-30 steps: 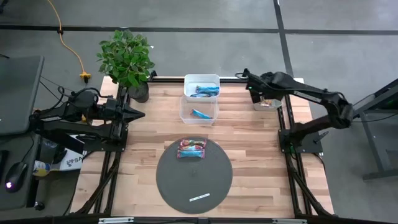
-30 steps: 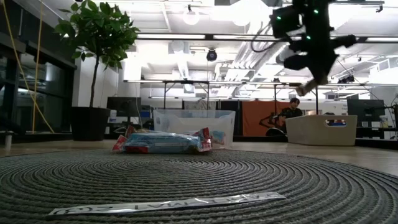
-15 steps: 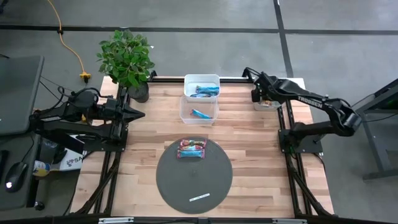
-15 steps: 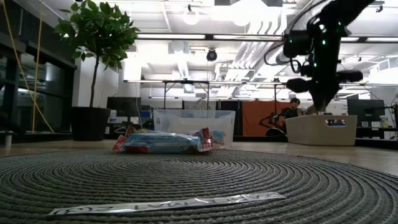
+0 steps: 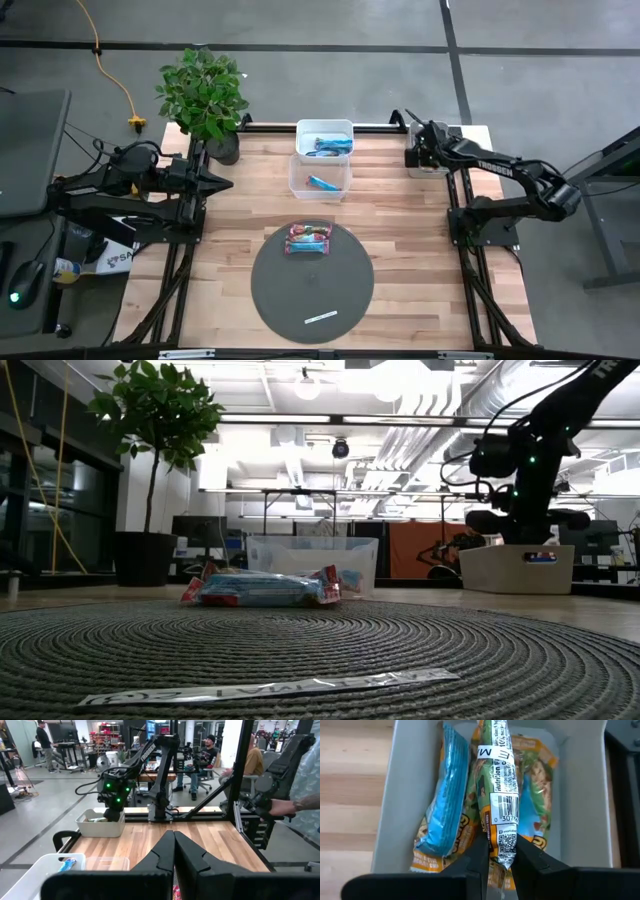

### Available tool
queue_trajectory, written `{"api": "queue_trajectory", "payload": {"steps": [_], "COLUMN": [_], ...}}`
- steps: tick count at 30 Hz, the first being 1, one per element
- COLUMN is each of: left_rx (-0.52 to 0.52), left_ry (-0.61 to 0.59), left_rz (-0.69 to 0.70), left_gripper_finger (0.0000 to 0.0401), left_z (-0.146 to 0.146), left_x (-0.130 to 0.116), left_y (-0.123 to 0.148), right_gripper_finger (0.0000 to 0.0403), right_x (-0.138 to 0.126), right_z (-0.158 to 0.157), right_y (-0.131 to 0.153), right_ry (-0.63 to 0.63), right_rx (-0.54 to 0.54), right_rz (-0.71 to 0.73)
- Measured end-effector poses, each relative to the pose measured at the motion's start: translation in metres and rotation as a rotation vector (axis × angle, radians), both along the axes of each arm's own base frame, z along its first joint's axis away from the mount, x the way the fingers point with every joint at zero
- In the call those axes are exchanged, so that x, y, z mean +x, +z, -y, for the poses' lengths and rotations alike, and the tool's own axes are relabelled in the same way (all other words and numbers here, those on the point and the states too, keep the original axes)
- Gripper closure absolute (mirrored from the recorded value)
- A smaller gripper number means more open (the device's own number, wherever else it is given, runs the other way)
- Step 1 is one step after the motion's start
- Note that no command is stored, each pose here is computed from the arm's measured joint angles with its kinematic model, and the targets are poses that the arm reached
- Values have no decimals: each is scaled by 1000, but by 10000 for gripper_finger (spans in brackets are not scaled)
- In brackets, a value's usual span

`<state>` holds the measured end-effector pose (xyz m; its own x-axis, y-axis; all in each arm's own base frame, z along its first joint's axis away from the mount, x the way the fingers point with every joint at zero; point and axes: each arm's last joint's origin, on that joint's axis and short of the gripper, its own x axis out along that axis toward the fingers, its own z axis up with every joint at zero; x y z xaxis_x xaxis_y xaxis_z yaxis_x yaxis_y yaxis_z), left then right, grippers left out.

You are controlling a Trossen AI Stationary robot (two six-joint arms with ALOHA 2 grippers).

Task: Pick and place Granola Bars by type
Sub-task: Put the yellow granola bar into the gray bin, then put the red granola bar into the transparent bin

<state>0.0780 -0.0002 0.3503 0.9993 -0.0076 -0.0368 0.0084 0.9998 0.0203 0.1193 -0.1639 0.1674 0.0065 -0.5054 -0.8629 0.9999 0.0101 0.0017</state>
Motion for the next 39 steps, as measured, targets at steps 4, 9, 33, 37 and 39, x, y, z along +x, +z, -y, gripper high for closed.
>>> {"api": "queue_trajectory", "payload": {"steps": [4,9,33,37,39], "left_rx": [0,0,0,0,0], "left_ry": [0,0,0,0,0], "left_rz": [-1,0,0,0,-1], "left_gripper_finger": [400,400,400,400,400], "left_z": [0,0,0,0,0], "left_x": [0,0,0,0,0], "left_y": [0,0,0,0,0], "right_gripper_finger": [350,333,206,206,206], "right_x": [0,-1,-5,-7,-9], "right_z": [0,-2,-12,-20,-25], "right_y": [-2,-3,33,56,70], "right_ry": [26,54,193,266,323], "right_rx": [-5,14,-127,-234,-305], "right_rz": [-2,-26,160,312,405]}}
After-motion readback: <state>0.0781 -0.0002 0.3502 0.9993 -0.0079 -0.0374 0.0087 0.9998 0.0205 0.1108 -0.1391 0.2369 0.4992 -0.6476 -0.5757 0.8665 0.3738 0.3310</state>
